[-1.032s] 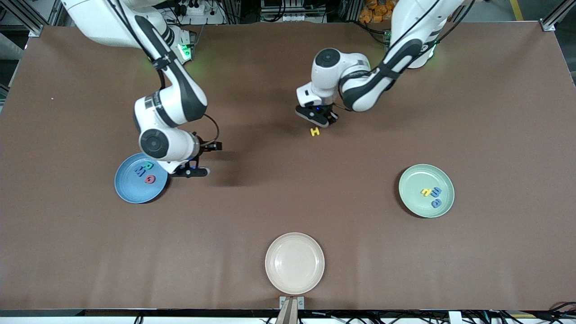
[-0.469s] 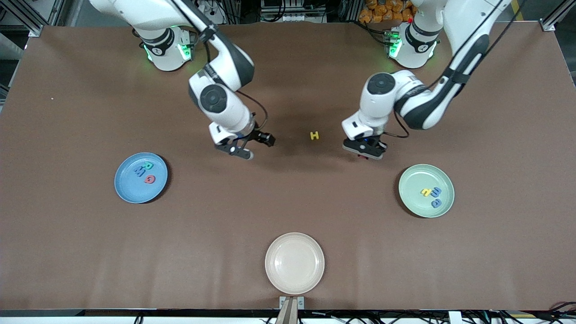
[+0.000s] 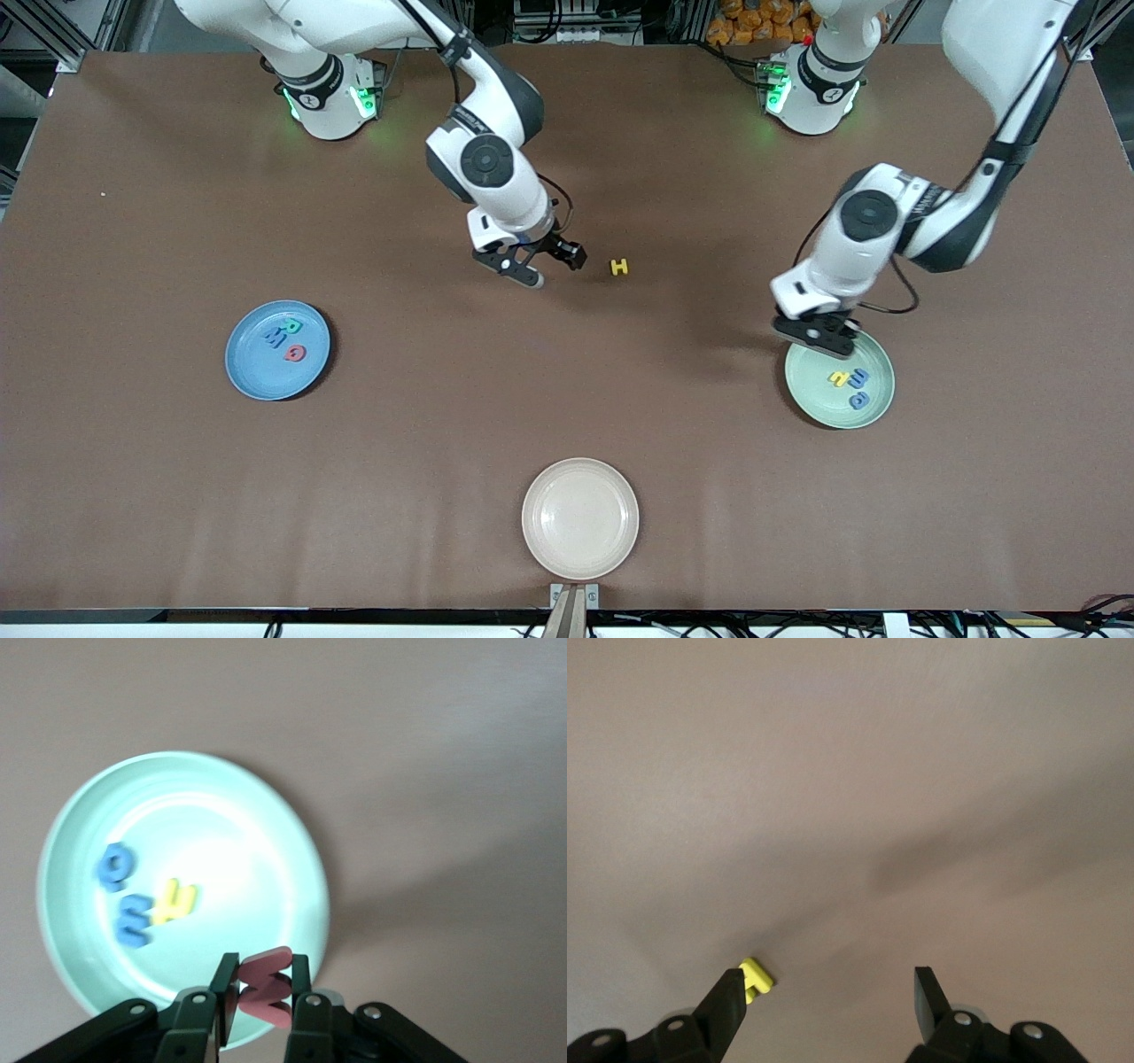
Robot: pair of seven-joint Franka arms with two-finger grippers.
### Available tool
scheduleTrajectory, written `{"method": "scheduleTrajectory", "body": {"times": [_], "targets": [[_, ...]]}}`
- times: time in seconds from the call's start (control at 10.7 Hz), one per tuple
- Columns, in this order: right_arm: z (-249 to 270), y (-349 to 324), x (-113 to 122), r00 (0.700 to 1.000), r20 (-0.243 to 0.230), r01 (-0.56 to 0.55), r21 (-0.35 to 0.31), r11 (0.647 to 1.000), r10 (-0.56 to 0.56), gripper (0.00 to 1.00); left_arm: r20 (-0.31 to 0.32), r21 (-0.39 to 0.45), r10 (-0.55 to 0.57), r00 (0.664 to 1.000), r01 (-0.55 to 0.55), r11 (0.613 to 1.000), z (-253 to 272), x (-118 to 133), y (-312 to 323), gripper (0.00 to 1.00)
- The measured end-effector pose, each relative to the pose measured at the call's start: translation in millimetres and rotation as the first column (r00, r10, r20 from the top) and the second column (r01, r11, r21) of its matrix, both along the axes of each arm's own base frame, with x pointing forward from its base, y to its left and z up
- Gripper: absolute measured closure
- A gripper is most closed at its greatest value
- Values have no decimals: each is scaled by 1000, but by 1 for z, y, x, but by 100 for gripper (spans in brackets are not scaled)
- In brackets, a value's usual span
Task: Sort uppercase to blue plate, lowercase to green plate
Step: 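Carry the pink m to the green plate while the right gripper reaches yellow H, then open the left gripper to drop the pink m on the green plate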
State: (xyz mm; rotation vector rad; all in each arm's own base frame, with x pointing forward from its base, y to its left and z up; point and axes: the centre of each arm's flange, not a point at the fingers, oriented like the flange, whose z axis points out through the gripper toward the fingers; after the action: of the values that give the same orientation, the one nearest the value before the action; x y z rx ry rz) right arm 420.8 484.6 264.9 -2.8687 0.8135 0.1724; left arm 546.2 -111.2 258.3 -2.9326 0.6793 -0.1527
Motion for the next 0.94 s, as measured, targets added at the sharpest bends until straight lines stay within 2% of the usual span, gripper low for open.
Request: {"method": "scheduleTrajectory", "body": {"times": [0.19, 0.38, 0.47, 0.66, 0.94], "targets": [[-14, 32, -9, 997, 31, 78, -37, 996, -77, 15, -22, -53, 73, 997, -74, 996, 6, 15, 44, 72], [-25, 50, -7, 991, 41, 132, -41, 990, -130, 15, -32, -64, 124, 992, -126, 990, 3, 18, 61, 72], [-29, 54, -4, 989, 36, 143, -43, 989, -142, 15, -29, -60, 130, 991, -131, 990, 4, 20, 64, 66], [-37, 63, -5, 988, 37, 154, -61, 986, -151, 15, -6, -58, 146, 989, -146, 988, 12, 28, 71, 37], [-55, 84, -21, 984, 45, 178, -79, 981, -175, 15, 32, -52, 202, 979, -200, 978, 27, 45, 99, 0]]}}
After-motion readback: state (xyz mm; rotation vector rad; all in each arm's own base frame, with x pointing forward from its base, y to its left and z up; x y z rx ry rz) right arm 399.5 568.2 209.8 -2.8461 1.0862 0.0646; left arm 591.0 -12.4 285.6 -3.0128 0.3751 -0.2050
